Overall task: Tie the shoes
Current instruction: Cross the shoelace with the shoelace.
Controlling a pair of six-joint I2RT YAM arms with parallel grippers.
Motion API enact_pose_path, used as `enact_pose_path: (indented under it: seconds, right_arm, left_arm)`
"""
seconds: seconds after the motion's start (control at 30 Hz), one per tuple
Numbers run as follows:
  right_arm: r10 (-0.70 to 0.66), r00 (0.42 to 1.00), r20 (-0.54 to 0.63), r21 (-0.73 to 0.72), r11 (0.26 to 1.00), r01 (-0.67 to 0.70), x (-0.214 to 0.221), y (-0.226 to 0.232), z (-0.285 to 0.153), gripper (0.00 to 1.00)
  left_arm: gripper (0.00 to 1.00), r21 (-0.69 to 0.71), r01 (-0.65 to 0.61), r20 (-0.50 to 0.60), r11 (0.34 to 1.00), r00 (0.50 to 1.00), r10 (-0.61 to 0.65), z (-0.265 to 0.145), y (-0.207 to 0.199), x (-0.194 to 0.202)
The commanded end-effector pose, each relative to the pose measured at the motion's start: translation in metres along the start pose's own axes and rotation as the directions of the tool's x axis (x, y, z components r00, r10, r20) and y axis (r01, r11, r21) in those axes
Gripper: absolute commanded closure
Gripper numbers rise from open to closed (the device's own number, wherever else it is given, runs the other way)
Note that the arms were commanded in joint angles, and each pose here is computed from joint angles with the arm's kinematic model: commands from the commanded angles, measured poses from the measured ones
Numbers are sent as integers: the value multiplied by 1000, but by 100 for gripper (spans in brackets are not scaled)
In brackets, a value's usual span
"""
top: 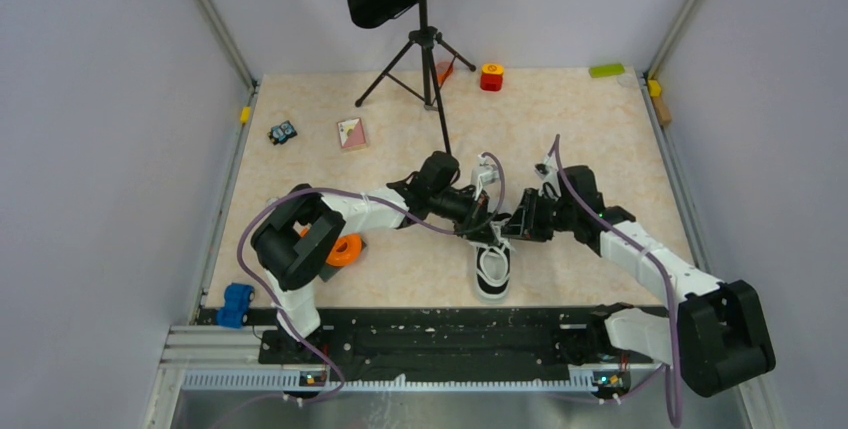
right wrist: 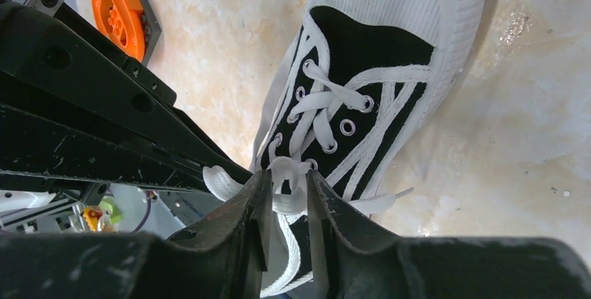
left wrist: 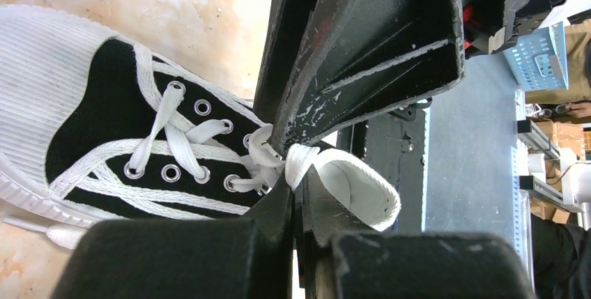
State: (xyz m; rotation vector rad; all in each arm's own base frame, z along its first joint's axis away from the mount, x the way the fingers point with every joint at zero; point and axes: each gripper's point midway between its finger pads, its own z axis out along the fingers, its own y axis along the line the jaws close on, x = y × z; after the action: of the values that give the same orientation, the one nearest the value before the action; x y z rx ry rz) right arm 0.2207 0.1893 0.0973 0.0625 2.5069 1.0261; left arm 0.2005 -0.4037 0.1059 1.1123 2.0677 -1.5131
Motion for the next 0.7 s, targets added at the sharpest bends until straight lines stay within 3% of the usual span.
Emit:
enact_pose_path:
  seconds: [0.0,0.67]
  right_arm:
    - [-51,999,-1,-43,998,51,-9,9,0,71]
    - [-127,990,-55,-64,990,123,-19,13,11,69]
  left_arm:
    - [100,21,-44,27,999,999,44,1,-5,-12]
    - [100,17,-40,27,999,999,40,1,-5,-14]
